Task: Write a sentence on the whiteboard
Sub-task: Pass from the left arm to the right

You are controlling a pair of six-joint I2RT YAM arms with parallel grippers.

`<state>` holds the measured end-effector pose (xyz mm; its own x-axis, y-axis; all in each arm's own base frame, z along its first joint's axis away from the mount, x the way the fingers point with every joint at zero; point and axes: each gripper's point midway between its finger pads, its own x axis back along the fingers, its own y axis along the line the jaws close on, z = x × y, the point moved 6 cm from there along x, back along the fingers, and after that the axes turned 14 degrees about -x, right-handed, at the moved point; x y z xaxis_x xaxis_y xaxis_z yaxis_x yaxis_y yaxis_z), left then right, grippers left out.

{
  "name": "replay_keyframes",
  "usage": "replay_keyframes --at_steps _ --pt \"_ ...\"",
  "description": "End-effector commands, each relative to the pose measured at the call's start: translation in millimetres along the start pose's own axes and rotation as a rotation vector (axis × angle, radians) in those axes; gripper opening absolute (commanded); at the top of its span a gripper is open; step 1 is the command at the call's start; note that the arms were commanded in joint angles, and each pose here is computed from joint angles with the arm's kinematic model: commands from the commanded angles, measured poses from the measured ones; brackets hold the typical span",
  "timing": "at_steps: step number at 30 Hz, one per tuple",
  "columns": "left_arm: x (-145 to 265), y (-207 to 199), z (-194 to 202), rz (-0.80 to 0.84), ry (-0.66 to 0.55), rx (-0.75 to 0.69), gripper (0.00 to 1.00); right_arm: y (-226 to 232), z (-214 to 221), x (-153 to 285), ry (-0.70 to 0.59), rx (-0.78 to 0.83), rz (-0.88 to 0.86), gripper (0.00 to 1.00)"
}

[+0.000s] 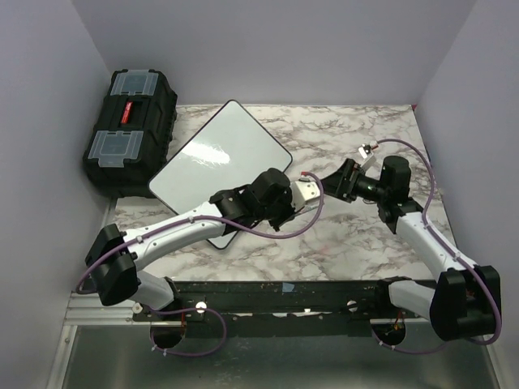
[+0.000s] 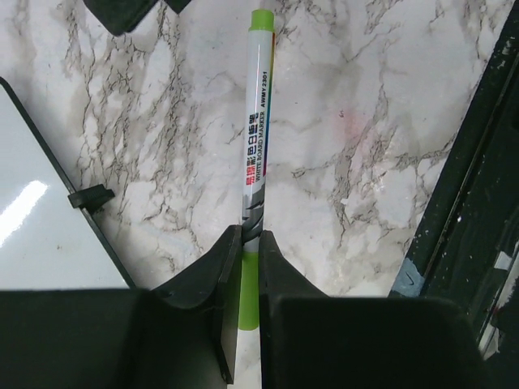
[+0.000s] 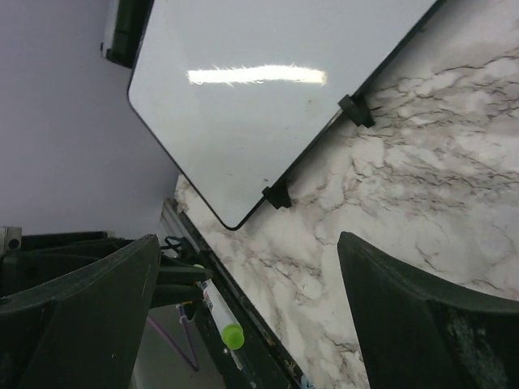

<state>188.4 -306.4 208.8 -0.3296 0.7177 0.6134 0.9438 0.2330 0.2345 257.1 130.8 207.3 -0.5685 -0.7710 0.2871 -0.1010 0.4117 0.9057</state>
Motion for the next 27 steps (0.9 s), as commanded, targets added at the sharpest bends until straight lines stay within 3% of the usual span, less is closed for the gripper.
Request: replay_keyframes --at_steps 1,10,27 --pt "28.9 2.8 -21.5 0.041 -0.035 -0.058 0.0 26.2 13.0 7.7 0.099 0.032 -0.21 0.91" --pt "57.7 3.4 -40.6 0.085 -0.084 -0.107 0.0 49.3 22.7 12.5 0.168 0.068 -0.332 0.76" --pt "65.2 8.2 -47.6 0.089 -0.078 -0.17 0.0 74.0 57.5 0.5 0.391 0.115 -0.438 0.51"
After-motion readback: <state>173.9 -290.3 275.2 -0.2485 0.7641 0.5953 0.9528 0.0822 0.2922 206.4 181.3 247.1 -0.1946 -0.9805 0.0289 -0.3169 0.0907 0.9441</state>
